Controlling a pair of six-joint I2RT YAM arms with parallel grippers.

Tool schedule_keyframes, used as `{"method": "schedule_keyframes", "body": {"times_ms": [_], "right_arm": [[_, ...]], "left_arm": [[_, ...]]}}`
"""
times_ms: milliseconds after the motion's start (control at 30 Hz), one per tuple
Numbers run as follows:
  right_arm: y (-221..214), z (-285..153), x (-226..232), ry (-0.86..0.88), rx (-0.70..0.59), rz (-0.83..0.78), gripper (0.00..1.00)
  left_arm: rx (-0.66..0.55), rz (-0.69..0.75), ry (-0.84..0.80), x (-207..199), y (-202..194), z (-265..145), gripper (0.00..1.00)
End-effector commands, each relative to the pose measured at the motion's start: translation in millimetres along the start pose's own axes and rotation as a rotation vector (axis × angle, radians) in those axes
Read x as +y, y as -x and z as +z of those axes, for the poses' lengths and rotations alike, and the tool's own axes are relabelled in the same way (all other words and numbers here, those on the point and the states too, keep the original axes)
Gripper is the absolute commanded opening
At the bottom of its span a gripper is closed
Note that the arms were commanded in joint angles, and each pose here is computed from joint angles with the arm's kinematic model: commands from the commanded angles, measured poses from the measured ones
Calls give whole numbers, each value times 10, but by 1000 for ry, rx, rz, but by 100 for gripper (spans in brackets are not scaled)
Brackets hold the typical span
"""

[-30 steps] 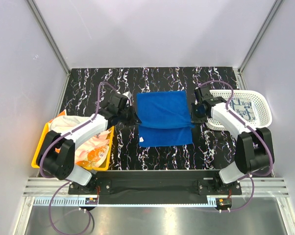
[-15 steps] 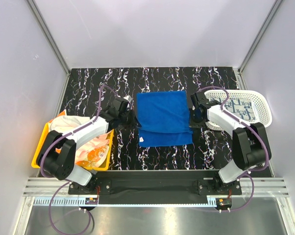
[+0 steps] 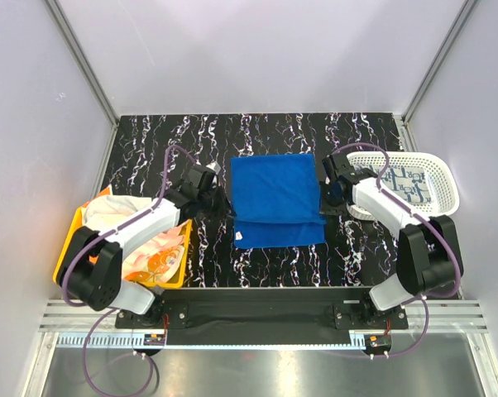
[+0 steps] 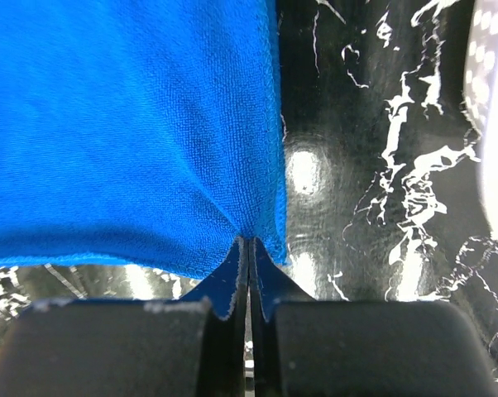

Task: Fold and stack the towels
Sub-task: Fold the towel

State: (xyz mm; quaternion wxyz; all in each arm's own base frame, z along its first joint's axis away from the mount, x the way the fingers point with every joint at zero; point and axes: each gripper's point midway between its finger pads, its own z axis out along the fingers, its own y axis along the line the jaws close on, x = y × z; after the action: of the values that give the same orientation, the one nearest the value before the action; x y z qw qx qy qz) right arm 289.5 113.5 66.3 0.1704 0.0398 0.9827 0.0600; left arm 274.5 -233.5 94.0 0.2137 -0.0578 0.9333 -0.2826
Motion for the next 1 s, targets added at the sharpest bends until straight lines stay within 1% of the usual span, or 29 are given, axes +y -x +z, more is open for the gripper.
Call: {"method": "schedule_keyframes", "body": {"times_ms": [0,167,367,667,900,967], "right_arm": [[158,-282,78,17,-79,5,0],[47,-222,77,20,-57,7,0],[-115,-75,96,29,-30,13,0],[-393,261,13,10,32,39,3],[-376,251,25,12,28,49,4],[-427,263,85,42,41,55,3]], "left_arm": [[-96,45,-59,-255,242,-240,0],[-80,49,-62,-236,159,-224,0],[-39,43,-58,-142,-43,-92,0],[51,1,-20,211,-479,250,0],[57,-6,-3,307,-561,278,0],[56,-5,15,330,-549,267,0]]}}
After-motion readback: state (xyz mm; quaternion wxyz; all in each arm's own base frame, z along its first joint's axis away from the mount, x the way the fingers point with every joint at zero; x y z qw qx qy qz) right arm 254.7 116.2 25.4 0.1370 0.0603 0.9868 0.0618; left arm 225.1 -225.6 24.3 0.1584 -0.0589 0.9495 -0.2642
